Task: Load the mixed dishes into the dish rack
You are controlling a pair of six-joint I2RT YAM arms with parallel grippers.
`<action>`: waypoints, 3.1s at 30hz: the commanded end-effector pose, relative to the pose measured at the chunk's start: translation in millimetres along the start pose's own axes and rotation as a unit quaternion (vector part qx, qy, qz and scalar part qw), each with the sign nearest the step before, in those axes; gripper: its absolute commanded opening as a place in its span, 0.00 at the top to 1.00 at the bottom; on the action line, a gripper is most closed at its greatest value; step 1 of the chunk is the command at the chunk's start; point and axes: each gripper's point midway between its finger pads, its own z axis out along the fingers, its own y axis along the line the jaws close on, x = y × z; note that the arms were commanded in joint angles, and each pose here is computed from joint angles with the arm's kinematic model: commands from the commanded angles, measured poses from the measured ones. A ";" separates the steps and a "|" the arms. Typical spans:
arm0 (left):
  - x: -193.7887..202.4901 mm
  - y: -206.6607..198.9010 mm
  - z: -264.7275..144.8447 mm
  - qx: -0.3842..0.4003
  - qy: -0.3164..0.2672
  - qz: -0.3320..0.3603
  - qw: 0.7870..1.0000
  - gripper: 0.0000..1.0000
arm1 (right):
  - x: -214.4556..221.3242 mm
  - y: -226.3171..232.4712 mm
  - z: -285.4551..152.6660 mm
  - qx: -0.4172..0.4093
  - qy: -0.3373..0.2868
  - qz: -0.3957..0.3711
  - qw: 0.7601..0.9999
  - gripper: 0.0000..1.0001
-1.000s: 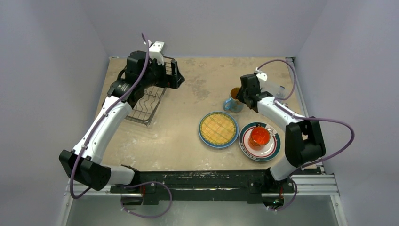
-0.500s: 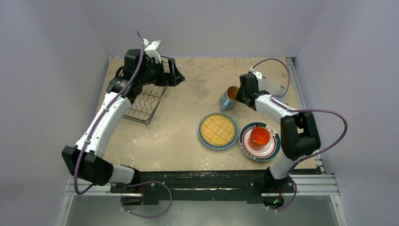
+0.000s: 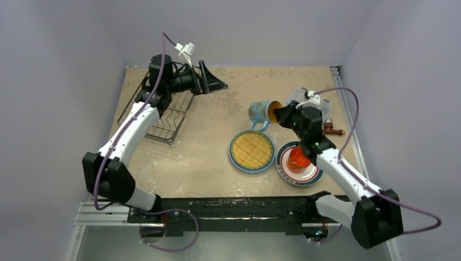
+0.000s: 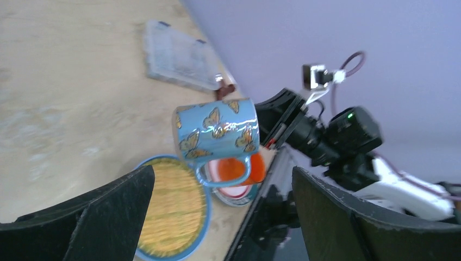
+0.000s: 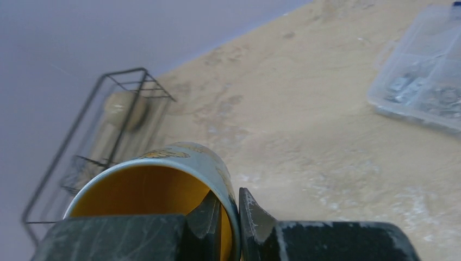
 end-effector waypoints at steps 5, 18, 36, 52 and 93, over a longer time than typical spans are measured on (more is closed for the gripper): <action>16.7 -41.9 27.6 0.178 0.051 -0.104 0.977 0.04 | -60.0 76.2 -62.2 -0.250 -0.156 0.200 0.934 1.00; 52.0 -66.5 58.4 0.275 0.103 -0.207 0.933 0.10 | -88.8 38.3 -80.1 -0.261 -0.215 0.362 0.869 1.00; 104.6 -68.9 89.8 0.268 0.171 -0.279 0.906 0.27 | -97.9 54.5 -72.0 -0.334 -0.195 0.390 0.836 1.00; 116.9 -60.0 100.7 0.266 0.188 -0.299 0.897 0.76 | -57.6 65.4 -52.0 -0.336 -0.154 0.385 0.846 1.00; 53.9 -85.7 62.8 0.328 0.111 -0.209 0.915 1.00 | -15.8 42.8 -42.7 -0.151 -0.095 0.176 0.968 0.01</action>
